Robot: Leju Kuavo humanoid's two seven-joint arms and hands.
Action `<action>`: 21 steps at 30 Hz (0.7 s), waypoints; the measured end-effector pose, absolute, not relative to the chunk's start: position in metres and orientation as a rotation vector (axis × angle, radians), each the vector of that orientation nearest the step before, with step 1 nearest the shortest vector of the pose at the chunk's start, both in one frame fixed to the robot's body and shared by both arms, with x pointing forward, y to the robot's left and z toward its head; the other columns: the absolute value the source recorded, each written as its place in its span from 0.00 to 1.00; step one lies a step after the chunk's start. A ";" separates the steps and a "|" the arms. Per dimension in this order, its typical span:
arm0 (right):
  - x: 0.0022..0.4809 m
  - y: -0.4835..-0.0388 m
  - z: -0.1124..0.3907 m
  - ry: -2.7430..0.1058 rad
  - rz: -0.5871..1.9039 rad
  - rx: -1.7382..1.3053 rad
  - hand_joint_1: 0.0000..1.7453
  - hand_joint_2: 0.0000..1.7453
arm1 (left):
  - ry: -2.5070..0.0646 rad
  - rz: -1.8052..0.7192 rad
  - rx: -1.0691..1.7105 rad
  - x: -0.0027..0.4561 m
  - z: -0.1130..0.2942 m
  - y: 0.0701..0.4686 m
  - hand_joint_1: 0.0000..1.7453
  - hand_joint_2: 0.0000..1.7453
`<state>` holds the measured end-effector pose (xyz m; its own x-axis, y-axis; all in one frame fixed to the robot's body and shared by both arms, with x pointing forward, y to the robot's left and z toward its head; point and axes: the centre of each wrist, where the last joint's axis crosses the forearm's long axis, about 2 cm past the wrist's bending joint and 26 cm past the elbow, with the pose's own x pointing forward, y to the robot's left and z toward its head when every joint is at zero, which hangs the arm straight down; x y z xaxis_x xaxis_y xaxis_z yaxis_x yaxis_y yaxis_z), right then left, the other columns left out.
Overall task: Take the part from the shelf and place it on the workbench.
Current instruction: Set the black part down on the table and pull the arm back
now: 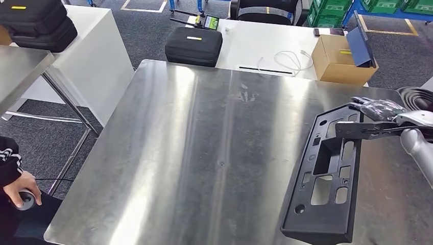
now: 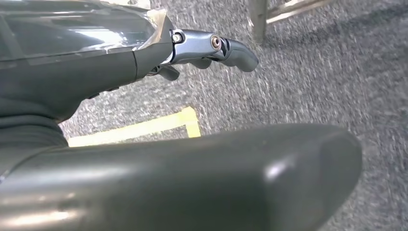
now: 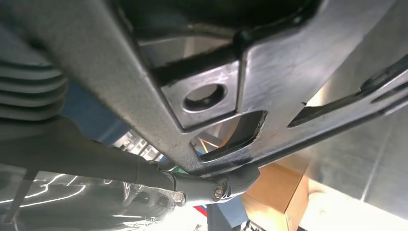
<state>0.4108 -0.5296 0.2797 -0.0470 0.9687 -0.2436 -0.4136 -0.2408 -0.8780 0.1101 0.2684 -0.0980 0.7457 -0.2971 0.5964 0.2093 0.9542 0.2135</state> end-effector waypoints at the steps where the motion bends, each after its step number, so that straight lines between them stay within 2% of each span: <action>1: 0.408 -0.532 0.279 -0.742 1.556 -1.058 0.00 0.00 | -0.675 -0.280 0.136 0.110 -0.098 0.268 0.00 0.00; 12: 0.389 -0.550 0.262 -0.667 1.557 -1.073 0.00 0.00 | -0.668 -0.294 0.118 0.111 -0.098 0.268 0.00 0.00; 21: 0.395 -0.543 0.256 -0.656 1.577 -1.174 0.00 0.00 | -0.675 -0.274 0.115 0.109 -0.098 0.267 0.00 0.00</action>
<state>0.3948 -0.5426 0.2560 -0.0061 0.9325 -0.3612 -0.4013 -0.3331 -0.8533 0.1092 0.2675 -0.0982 0.7464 -0.2873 0.6003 0.2129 0.9577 0.1936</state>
